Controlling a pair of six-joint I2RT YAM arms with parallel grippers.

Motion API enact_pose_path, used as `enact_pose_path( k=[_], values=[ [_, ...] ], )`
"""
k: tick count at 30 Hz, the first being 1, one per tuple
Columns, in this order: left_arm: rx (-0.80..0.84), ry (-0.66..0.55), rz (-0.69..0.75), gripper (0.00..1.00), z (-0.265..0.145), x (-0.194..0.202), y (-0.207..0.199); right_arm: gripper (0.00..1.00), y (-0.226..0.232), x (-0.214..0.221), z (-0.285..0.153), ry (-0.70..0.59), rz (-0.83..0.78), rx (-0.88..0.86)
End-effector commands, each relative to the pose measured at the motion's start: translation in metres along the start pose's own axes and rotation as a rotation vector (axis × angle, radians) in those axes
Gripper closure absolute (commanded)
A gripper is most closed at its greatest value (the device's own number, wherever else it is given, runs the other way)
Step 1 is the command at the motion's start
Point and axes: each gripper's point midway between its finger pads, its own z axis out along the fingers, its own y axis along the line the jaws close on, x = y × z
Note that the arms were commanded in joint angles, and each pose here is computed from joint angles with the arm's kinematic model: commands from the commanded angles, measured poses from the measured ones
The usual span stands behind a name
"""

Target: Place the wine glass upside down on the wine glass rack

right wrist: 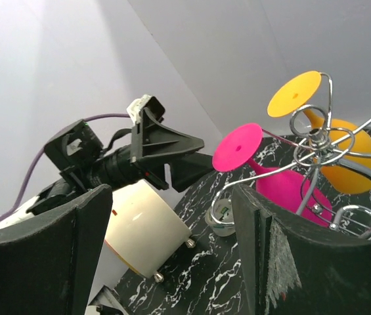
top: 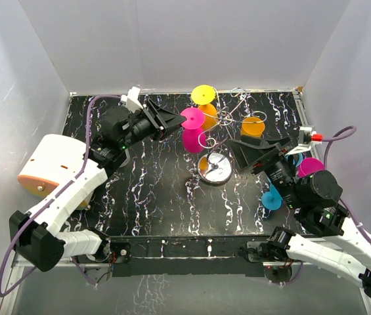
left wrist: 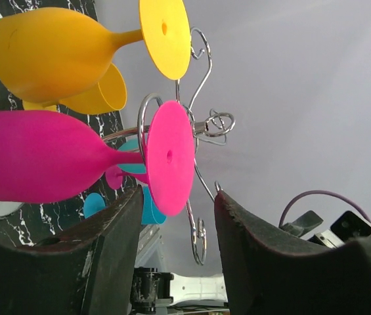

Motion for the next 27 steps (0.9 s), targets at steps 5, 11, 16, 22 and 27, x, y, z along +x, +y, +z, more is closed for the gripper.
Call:
enact_pose_path(
  k=[5, 11, 16, 22, 27],
  values=[
    [-0.009, -0.033, 0.086, 0.50, -0.031, 0.001, -0.006, 0.29, -0.019, -0.015, -0.010, -0.018, 0.036, 0.134],
    [-0.090, -0.152, 0.236, 0.43, -0.061, -0.015, 0.000, 0.31, -0.060, -0.011, -0.028, 0.011, 0.009, 0.351],
    [-0.229, -0.280, 0.402, 0.35, -0.098, -0.037, 0.014, 0.32, -0.073, -0.016, -0.043, 0.008, 0.031, 0.429],
    [-0.446, -0.447, 0.558, 0.31, -0.147, -0.067, 0.039, 0.32, -0.096, -0.026, -0.064, -0.028, 0.031, 0.556],
    [-0.543, -0.495, 0.607, 0.30, -0.165, -0.074, 0.057, 0.33, -0.115, -0.019, -0.074, 0.000, -0.032, 0.662]
  ],
)
